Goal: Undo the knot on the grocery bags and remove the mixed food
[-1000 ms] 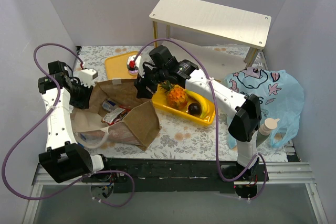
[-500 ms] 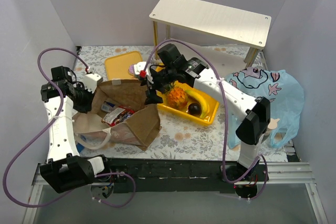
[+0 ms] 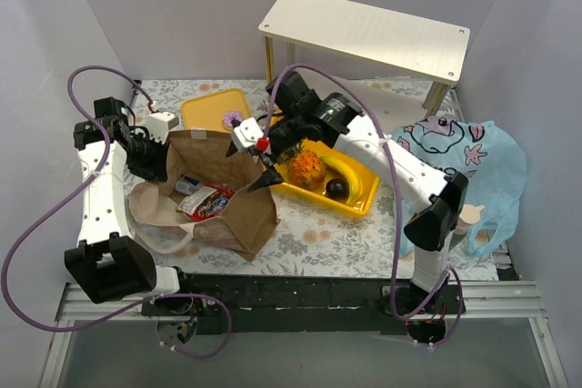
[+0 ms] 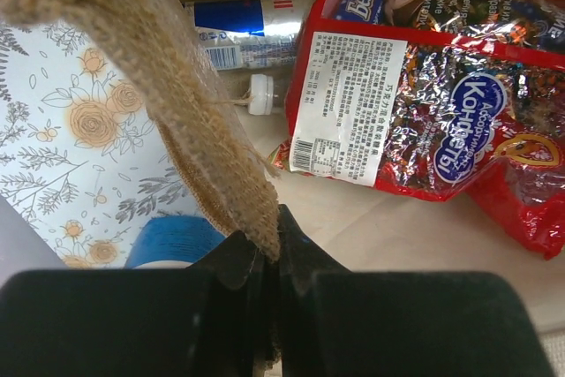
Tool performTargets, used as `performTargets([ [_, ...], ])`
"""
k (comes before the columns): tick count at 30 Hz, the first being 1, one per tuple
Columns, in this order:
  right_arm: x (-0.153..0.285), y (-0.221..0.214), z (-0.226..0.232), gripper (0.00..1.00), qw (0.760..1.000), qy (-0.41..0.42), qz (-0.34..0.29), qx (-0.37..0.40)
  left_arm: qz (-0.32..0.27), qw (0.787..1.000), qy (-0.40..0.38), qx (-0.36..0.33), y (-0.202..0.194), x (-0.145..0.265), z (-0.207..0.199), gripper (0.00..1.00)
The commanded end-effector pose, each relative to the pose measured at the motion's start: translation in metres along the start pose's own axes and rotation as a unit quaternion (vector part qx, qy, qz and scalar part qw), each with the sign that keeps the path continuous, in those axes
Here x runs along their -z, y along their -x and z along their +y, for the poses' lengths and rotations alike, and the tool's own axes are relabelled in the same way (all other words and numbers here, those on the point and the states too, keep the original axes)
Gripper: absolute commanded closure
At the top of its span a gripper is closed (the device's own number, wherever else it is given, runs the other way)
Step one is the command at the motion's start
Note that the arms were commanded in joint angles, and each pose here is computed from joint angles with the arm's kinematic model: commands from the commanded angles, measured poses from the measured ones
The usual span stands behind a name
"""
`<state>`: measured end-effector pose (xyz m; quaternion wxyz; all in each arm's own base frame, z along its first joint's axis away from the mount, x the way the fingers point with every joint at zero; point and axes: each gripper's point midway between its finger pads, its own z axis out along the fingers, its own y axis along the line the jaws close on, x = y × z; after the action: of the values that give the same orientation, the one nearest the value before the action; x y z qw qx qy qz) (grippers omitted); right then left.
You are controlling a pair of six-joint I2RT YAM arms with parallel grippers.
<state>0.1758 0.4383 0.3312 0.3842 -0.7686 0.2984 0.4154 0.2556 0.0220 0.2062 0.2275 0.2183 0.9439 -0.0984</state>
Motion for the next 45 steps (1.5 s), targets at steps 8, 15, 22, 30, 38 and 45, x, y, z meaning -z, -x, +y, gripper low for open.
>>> performTargets([
  [8, -0.026, -0.048, 0.075, 0.63, 0.984, 0.146, 0.080, -0.063, -0.041, 0.998, -0.031, -0.023, 0.005, 0.012, -0.026, 1.00],
  [15, 0.044, -0.056, 0.155, 0.99, 0.968, 0.165, 0.158, 0.101, -0.107, 0.990, -0.079, -0.046, 0.045, 0.023, -0.035, 0.47],
  [22, 0.079, -0.043, 0.161, 0.51, 0.940, 0.119, 0.196, 0.254, -0.239, 0.954, -0.151, -0.098, 0.113, 0.063, -0.059, 0.21],
  [30, 0.107, 0.018, 0.075, 0.40, 0.932, -0.112, 0.180, 0.295, -0.257, 0.954, -0.144, -0.062, 0.124, 0.061, -0.053, 0.18],
  [38, 0.058, 0.014, 0.013, 0.41, 0.980, -0.184, 0.058, 0.055, -0.258, 0.958, -0.118, -0.037, 0.120, 0.066, -0.052, 0.18],
  [45, -0.004, -0.065, 0.035, 0.40, 0.981, -0.039, 0.106, -0.161, -0.292, 0.953, -0.077, -0.011, 0.136, 0.078, -0.041, 0.17],
])
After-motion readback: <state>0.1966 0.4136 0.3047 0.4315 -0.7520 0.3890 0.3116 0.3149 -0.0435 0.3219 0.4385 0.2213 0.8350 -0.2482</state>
